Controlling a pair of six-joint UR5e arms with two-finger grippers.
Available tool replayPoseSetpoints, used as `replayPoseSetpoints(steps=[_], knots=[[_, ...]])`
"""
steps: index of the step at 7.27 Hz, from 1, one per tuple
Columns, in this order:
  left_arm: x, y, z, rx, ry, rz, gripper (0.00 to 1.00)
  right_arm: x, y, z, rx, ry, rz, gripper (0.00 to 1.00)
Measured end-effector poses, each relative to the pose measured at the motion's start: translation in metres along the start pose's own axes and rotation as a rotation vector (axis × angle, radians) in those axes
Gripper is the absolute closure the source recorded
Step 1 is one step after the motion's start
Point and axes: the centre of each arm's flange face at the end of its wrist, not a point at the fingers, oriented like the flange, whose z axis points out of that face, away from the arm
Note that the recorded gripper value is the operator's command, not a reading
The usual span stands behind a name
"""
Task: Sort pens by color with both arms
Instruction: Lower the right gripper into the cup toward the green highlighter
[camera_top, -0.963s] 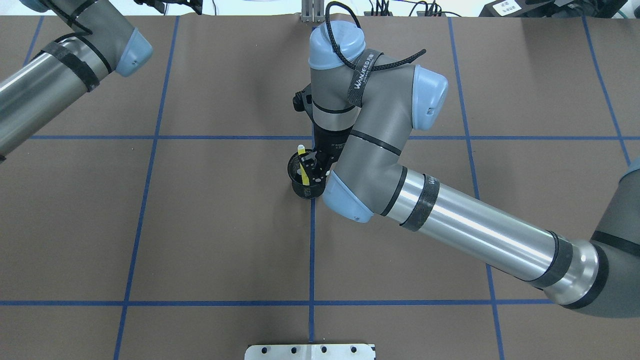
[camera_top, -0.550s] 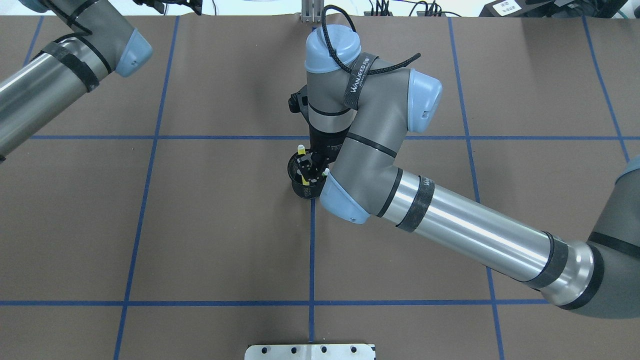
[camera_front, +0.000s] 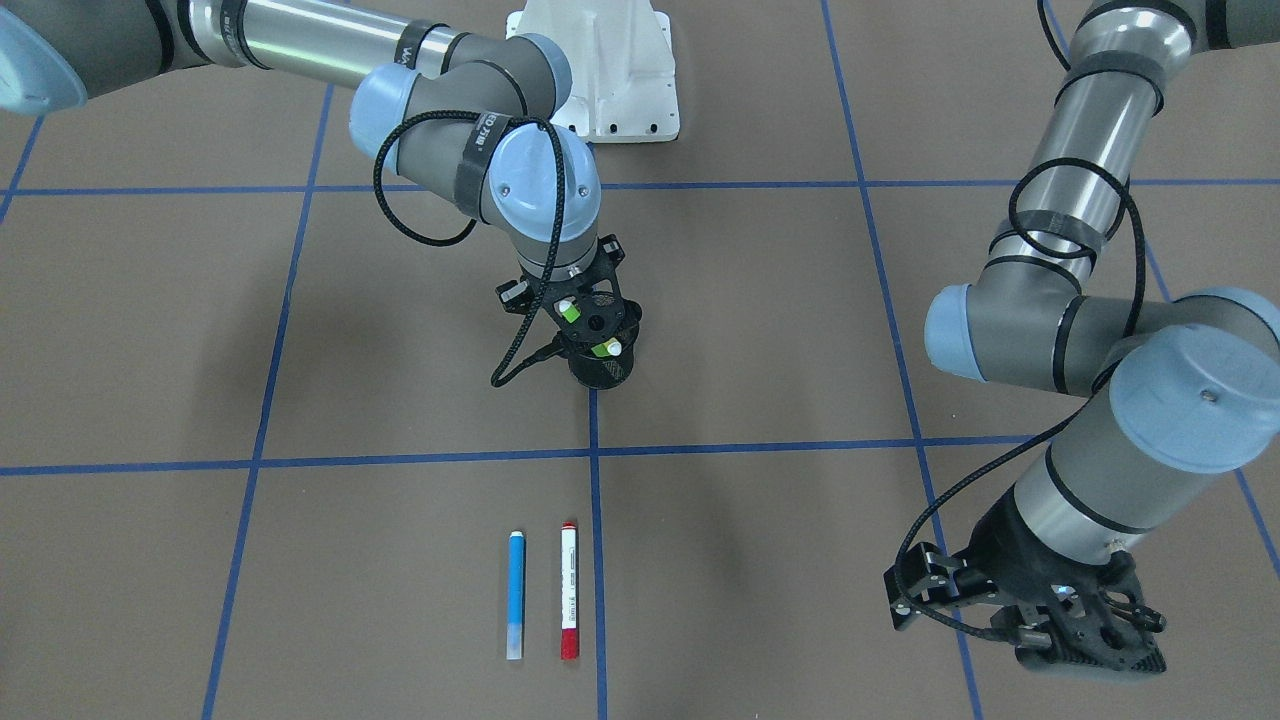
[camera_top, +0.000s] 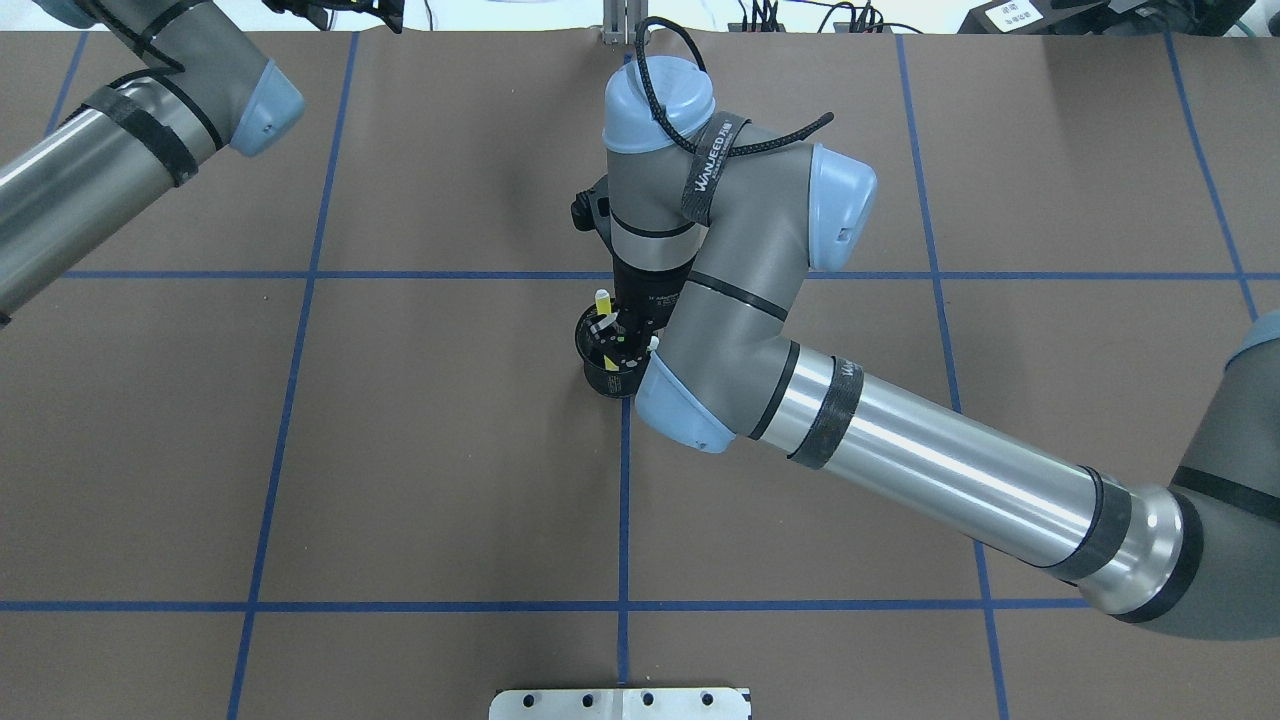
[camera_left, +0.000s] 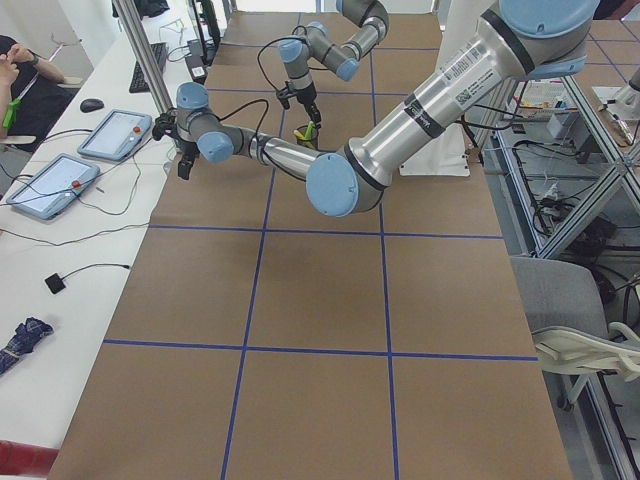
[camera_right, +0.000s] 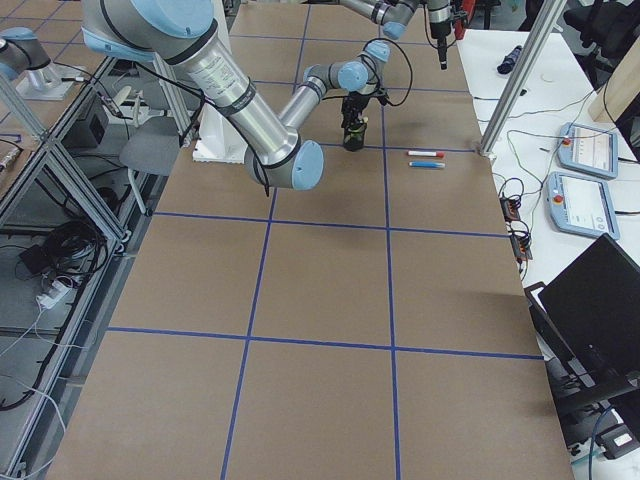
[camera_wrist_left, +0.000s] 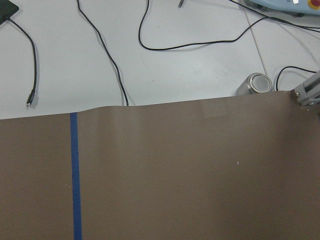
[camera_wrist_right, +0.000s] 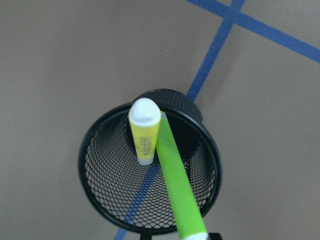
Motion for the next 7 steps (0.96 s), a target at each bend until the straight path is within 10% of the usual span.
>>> replayPoseSetpoints(steps=[3,7], knots=[[0.000,0.001,0.001,-0.001,0.000,0.000,0.01,0.001,0.001,0.000,0.001,-0.001,0.000,1.00],[0.001,0.001,0.000,0.000,0.002,-0.002,0.01,0.001,0.011,-0.043,0.039,-0.013,0.008,1.00]])
